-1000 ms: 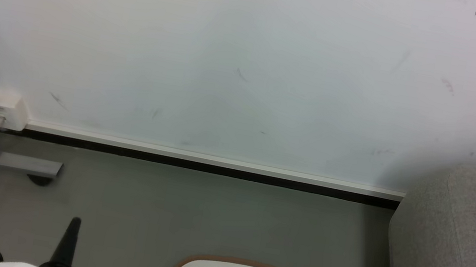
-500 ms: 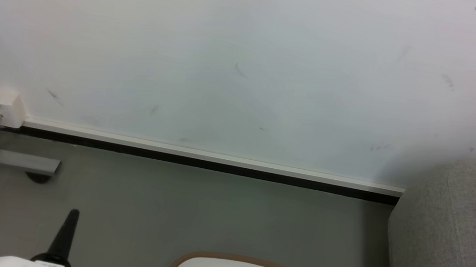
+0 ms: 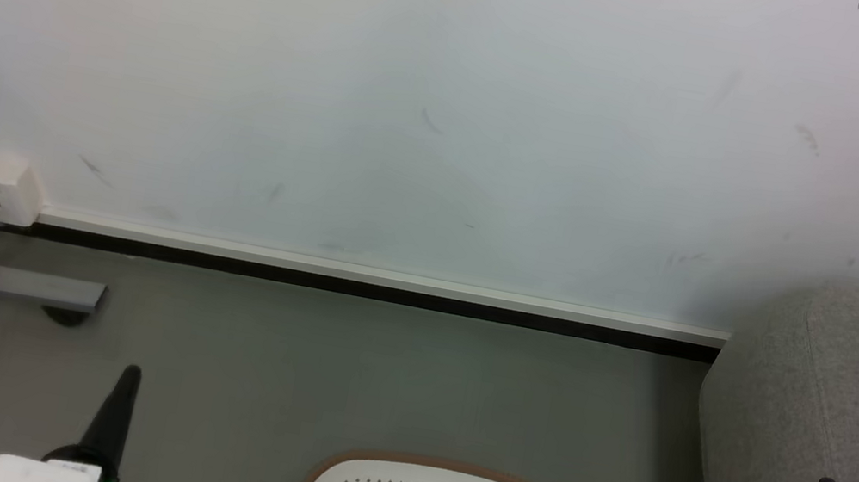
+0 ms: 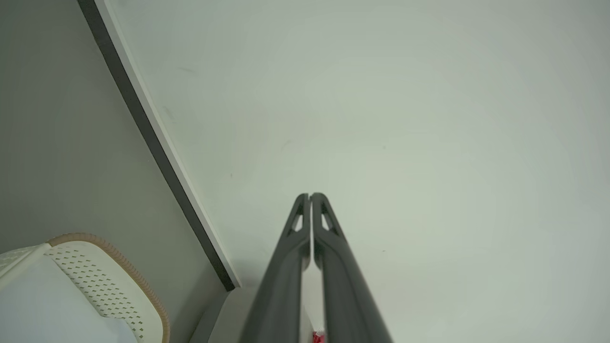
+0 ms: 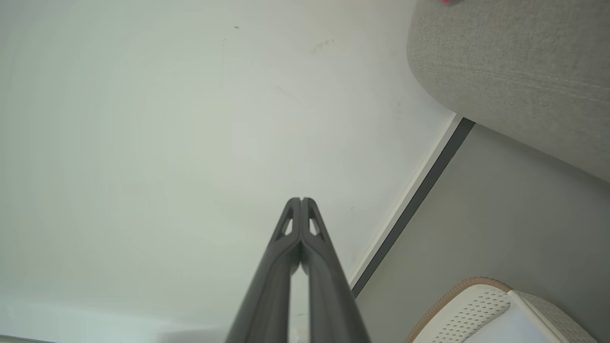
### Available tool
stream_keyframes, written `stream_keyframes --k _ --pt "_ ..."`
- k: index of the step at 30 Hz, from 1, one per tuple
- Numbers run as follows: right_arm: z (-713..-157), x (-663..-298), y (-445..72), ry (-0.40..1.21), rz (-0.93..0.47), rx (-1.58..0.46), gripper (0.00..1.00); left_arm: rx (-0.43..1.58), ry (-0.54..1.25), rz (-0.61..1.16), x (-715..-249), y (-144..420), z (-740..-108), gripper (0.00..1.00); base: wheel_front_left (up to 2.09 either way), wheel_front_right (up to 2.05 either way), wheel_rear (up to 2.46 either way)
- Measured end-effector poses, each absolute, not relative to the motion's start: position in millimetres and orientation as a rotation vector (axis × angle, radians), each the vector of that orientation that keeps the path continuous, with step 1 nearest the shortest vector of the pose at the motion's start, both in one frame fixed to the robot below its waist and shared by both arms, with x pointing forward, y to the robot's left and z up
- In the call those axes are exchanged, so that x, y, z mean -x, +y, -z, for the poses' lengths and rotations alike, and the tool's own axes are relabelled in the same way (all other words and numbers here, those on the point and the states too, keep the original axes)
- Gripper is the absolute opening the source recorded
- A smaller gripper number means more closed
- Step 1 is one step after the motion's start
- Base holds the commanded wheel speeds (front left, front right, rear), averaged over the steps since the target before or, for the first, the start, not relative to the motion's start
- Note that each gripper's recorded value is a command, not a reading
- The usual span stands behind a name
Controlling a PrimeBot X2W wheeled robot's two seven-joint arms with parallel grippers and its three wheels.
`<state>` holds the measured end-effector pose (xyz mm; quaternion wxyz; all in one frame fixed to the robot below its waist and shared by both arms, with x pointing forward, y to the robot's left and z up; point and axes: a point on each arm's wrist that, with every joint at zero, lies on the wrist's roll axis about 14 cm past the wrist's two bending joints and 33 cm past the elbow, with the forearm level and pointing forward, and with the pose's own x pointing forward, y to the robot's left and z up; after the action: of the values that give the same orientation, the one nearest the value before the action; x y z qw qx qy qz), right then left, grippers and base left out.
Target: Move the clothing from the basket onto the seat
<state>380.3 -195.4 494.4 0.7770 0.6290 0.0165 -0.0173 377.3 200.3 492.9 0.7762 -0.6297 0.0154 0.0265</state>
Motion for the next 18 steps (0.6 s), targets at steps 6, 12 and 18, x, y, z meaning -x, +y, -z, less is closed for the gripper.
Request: stream_keyframes --k 6,12,18 --pt "-495.6 -381.2 -196.4 0.03 0.035 -1.411 0.0 1.408 0.027 -0.048 -379.9 200.0 -495.7 0.0 0.0 0.0 0.0" --pt "-497.9 -383.2 -196.7 0.025 0.027 -1.454 0.0 1.449 0.024 -0.037 -382.0 199.6 -497.9 0.0 0.0 0.0 0.0" --pt "-499.7 -384.7 -197.0 0.022 0.02 -1.494 0.0 1.496 0.022 -0.028 -384.0 199.1 -499.7 0.0 0.0 0.0 0.0"
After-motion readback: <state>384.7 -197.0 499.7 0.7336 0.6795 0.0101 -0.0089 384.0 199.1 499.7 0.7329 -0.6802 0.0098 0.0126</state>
